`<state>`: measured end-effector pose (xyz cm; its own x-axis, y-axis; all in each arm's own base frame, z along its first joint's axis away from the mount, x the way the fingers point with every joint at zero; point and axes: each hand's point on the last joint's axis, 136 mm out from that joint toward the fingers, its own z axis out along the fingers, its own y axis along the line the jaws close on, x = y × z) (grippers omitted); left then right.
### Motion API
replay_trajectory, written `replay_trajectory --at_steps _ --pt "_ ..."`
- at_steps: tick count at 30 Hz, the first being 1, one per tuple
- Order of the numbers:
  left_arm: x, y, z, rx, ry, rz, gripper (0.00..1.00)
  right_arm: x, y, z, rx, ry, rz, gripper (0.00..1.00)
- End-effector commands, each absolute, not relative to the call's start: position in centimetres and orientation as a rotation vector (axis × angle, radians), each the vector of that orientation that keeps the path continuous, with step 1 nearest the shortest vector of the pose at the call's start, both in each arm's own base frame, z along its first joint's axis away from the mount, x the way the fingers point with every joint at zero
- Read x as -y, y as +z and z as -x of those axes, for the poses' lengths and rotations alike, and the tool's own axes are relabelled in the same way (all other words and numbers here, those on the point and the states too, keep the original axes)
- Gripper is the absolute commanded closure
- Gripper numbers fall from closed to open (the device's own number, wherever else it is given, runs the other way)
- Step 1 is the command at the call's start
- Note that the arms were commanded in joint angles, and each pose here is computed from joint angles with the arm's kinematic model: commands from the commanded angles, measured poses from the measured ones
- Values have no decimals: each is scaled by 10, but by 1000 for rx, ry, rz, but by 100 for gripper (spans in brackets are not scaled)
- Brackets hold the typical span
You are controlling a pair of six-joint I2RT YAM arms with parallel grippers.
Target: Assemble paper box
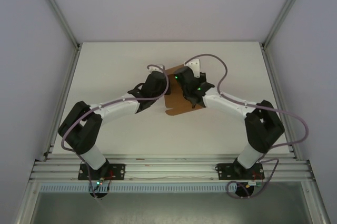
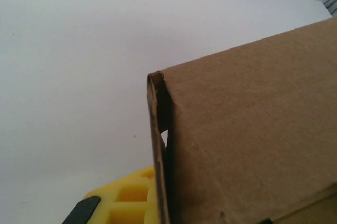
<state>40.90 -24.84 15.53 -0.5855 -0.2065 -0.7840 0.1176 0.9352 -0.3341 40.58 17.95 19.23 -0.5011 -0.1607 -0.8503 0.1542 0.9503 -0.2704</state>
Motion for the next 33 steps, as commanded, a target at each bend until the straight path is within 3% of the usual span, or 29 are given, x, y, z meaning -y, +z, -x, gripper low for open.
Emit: replay_trajectory --at_steps 1,4,12,15,17,19,22,25,30,31,32,33 --pt "250 166 -411 -2149 -439 100 100 -126 203 -401 -1985 -753 -137 98" --pt "251 167 -411 -2154 -439 99 100 -125 198 -403 -1989 -799 -119 99" --pt "254 168 -411 -2154 -457 90 100 -146 192 -406 -2032 -571 -36 94" --pt "255 168 -410 -2156 -462 86 100 -164 189 -406 -2054 -377 14 84" --pt "255 167 -410 -2159 -456 83 100 -174 191 -404 -2057 -239 30 73" --pt "254 166 -410 -2164 -446 76 100 -183 195 -400 -2060 -101 69 55" --pt "252 164 -409 -2170 -432 74 100 -191 205 -392 -2036 36 110 40" --pt "252 164 -408 -2172 -436 66 100 -192 214 -384 -2018 91 145 37" --pt "254 166 -407 -2173 -441 55 100 -182 226 -376 -2014 104 124 21" --pt "254 166 -407 -2173 -441 48 100 -183 229 -373 -2010 124 129 14" --pt "254 165 -407 -2177 -433 42 100 -184 233 -369 -2001 160 132 0" --pt "253 165 -408 -2179 -423 33 100 -186 237 -365 -1990 201 141 0"
